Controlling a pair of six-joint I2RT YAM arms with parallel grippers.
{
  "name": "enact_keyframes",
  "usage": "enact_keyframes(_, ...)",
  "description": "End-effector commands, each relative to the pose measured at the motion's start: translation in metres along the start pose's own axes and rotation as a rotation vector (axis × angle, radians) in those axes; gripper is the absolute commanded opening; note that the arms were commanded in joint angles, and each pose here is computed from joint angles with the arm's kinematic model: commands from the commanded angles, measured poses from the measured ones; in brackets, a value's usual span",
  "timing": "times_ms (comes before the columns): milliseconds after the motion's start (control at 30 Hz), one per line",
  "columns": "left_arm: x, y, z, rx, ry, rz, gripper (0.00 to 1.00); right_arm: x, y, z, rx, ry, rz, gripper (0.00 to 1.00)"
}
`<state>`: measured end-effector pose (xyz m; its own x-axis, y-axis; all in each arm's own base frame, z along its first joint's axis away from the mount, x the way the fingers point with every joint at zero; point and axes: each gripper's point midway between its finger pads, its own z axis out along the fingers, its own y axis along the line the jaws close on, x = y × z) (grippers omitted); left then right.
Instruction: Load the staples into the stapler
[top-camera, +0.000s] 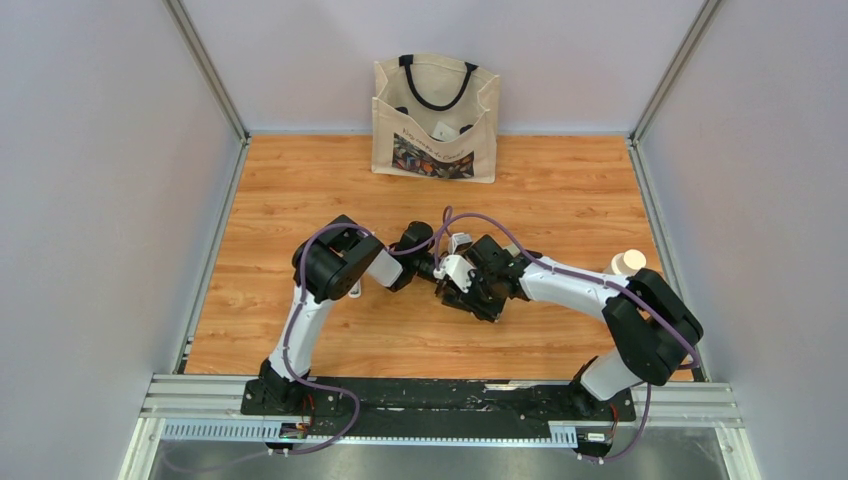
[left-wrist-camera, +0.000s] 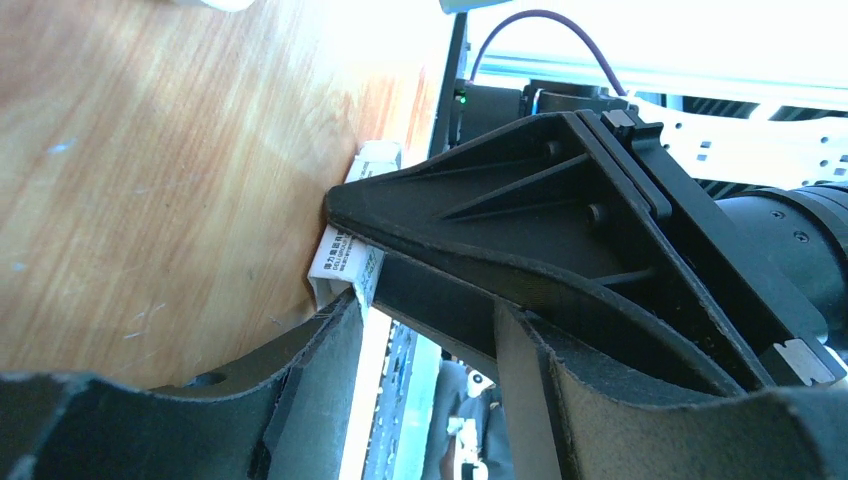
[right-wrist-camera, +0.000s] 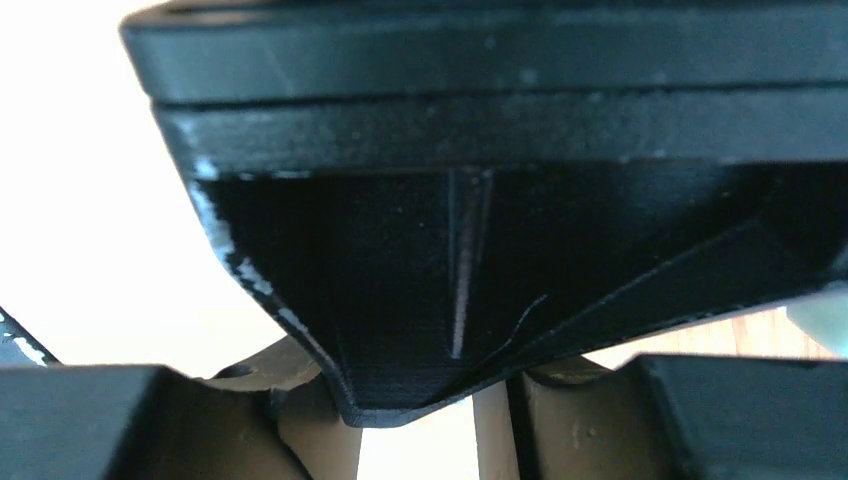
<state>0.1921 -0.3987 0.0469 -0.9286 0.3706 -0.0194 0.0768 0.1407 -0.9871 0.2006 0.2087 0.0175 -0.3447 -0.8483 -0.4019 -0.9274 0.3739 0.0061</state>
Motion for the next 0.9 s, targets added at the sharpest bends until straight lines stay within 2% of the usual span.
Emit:
enact_keyframes(0, 0.014, -0.017, 0.016, 0.069, 0.065, 0.040, 0.60, -0.056, -0.026, -0.003, 0.094, -0.180, -0.005, 0.40)
enact_keyframes(133, 0.014, -0.013, 0.012, 0.067, 0.064, 0.039, 0.59, -0.056, -0.029, -0.003, 0.102, -0.183, -0.008, 0.42)
enact_keyframes(367, 0.006, 0.013, -0.003, -0.002, 0.027, 0.017, 0.55, -0.053, -0.031, -0.022, 0.096, -0.227, -0.016, 0.58)
enact_keyframes(700, 0.012, 0.032, -0.009, -0.092, 0.046, 0.029, 0.50, -0.043, -0.030, -0.040, 0.090, -0.223, -0.050, 0.68)
enact_keyframes(867, 0.014, 0.036, -0.012, -0.120, 0.060, 0.029, 0.49, -0.021, -0.031, -0.051, 0.119, -0.206, -0.082, 0.70)
